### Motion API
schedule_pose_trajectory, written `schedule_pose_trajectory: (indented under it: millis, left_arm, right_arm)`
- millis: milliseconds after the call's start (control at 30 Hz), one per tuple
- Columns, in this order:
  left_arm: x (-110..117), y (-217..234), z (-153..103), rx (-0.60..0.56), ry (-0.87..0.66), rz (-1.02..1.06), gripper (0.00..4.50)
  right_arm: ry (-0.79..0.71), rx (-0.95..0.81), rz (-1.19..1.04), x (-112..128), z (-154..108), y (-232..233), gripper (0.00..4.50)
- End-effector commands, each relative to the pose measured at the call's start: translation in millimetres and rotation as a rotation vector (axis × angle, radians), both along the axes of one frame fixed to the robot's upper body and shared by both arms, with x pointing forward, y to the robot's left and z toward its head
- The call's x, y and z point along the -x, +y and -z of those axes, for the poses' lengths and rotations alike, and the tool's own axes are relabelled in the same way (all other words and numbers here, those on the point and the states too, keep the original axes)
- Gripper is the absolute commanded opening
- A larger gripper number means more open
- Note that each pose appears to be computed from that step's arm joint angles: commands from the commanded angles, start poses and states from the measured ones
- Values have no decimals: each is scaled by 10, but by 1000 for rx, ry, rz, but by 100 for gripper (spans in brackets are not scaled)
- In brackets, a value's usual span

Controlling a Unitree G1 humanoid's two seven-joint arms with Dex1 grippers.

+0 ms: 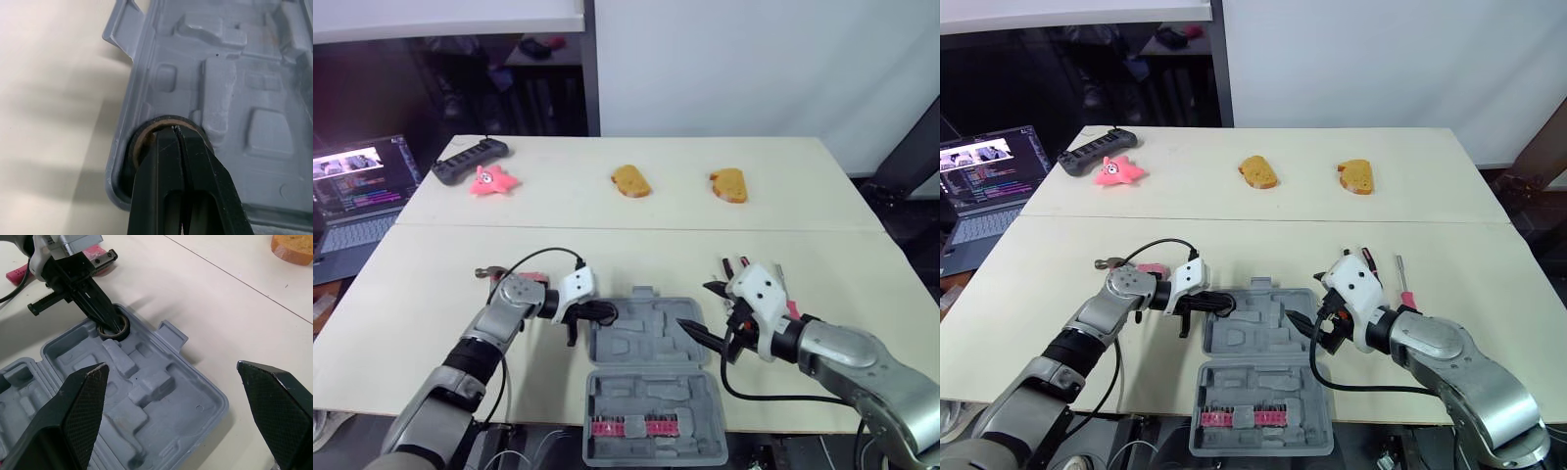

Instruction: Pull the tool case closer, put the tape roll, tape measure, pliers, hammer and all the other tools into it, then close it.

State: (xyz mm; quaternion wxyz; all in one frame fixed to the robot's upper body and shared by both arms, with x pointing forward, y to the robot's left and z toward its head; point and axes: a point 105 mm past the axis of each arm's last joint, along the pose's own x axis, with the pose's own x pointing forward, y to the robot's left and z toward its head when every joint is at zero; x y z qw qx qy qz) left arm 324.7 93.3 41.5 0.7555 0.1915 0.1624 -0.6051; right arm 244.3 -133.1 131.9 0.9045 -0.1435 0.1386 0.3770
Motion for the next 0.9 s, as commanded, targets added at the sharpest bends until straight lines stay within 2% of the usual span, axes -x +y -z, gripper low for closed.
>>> schedule_pose_trajectory:
  millis: [33,167,333,467,533,633,733,867,900]
  left_arm:
    - [-50,29,-140,78,-20,-21,4]
    - [-53,64,-218,100,-21,-8,4]
    - [-67,188,-467,150,-23,1,4]
    - [-144,646,-881,188,-58,-97,4]
    - [-141,908,-965,160,-57,-153,4]
    - [-111,1441,-972,55,-65,-283,90]
    - [105,2175,-804,-101,-30,-459,240]
    - [326,2788,-730,-154,-27,-681,436]
    - [383,2922,-723,-166,-35,-734,447]
  right_arm:
    - [-48,-3,-2,-3,-101,0,450]
    - [-49,-4,-2,-3,-103,-1,450]
    - [-51,-6,-2,6,-112,-8,450]
    - [-56,-14,71,82,-146,-222,450]
    - [-62,-24,121,161,-167,-361,450]
    - [-60,-13,205,333,-158,-611,450]
    - [-38,19,342,582,-92,-1035,450]
    - [2,81,460,908,-28,-1490,450]
    - [14,93,484,994,-30,-1603,450]
